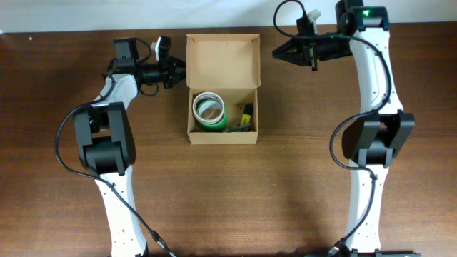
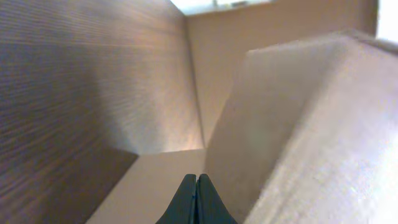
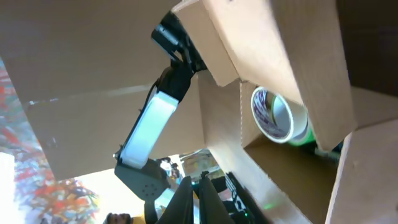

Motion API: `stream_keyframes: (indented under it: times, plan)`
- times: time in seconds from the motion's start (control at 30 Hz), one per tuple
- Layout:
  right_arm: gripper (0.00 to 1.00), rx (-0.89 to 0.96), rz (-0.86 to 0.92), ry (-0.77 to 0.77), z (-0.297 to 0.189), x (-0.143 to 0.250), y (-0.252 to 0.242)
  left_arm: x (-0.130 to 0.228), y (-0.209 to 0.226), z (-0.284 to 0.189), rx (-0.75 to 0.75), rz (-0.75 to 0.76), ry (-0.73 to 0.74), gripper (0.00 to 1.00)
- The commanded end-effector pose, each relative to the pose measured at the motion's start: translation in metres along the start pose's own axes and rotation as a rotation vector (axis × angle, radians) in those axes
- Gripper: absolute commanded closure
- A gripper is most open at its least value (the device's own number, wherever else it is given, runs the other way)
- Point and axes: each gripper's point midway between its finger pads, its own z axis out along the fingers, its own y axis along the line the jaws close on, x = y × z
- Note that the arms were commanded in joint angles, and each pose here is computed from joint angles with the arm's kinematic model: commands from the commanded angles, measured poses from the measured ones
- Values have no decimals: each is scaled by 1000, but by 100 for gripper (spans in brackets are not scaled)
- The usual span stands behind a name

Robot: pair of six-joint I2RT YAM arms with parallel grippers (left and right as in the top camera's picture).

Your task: Pack container

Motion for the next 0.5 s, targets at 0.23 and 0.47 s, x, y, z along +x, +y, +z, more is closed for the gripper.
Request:
stream_keyframes:
  times: [0.23, 0.47]
  plan:
    - [96, 215, -198, -55, -29, 40, 41, 19, -16, 21, 106, 2, 109, 98]
    - [96, 280, -256, -110, -46, 52, 60, 35, -22, 53, 118, 3, 176, 98]
